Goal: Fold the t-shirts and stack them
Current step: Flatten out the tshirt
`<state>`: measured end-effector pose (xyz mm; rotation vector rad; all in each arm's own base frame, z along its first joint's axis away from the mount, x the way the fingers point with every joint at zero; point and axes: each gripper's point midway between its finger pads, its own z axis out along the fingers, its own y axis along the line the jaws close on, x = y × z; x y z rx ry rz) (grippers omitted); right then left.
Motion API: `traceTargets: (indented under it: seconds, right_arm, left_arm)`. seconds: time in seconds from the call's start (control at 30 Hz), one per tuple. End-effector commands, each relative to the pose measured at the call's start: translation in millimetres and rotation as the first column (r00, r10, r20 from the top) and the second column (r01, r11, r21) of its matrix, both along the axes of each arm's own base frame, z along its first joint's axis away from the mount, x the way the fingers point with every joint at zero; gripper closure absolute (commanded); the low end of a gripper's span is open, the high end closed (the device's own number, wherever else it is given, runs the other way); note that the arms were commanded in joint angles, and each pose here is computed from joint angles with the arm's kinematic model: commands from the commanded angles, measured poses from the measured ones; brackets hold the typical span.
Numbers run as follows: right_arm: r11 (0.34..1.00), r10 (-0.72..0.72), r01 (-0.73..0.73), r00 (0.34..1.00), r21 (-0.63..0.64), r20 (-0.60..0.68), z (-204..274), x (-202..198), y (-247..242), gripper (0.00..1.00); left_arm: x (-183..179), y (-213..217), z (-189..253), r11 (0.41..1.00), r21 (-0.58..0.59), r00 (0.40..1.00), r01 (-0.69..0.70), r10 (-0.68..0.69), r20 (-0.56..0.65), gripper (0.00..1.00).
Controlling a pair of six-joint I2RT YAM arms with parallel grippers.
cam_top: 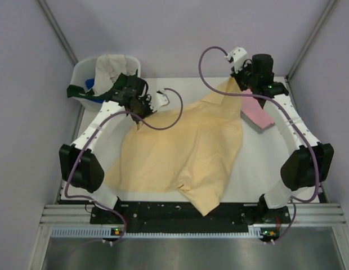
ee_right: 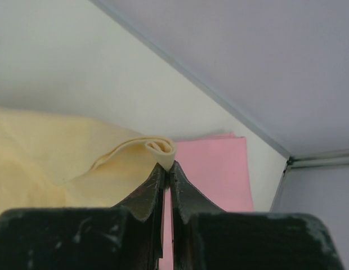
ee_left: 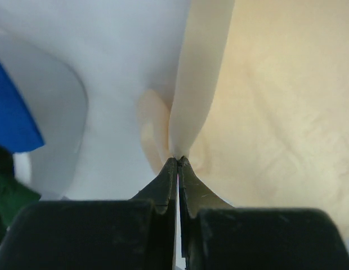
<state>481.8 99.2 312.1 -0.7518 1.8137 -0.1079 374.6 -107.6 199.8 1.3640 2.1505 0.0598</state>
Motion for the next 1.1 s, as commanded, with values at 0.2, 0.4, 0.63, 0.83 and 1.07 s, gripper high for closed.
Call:
traceTargets:
  seconds: [0.2, 0.4, 0.63, 0.83, 1.07]
  right_arm:
    - [0.993, -0.016, 0.019, 1.000, 0.118, -0.023, -41, -34, -2, 1.00]
    - [0.991, -0.049, 0.050, 0.999, 0.123, -0.017, -56, -52, -10, 1.00]
    - [0.988, -0.057, 0.061, 0.998, 0.140, -0.028, -60, -55, -10, 1.00]
    - [0.987, -0.064, 0.069, 0.997, 0.144, -0.036, -63, -56, -11, 1.00]
    - [0.988, -0.058, 0.062, 0.998, 0.143, -0.036, -63, -58, -10, 1.00]
  left_arm:
    - [-92, -42, -82, 0.971, -0.069, 0.821, 0.229, -0.231, -0.523, 0.63]
    - [-99, -37, -79, 0.955, -0.084, 0.825, 0.283, -0.287, -0.487, 0.44]
    - [-13, 20, -79, 1.000, -0.021, 0.975, -0.002, -0.003, -0.222, 0.50]
    - [-1, 28, -103, 0.987, -0.090, 0.933, -0.136, 0.097, -0.348, 0.53]
    - [32, 19, -121, 0.967, -0.138, 0.933, -0.215, 0.162, -0.322, 0.47]
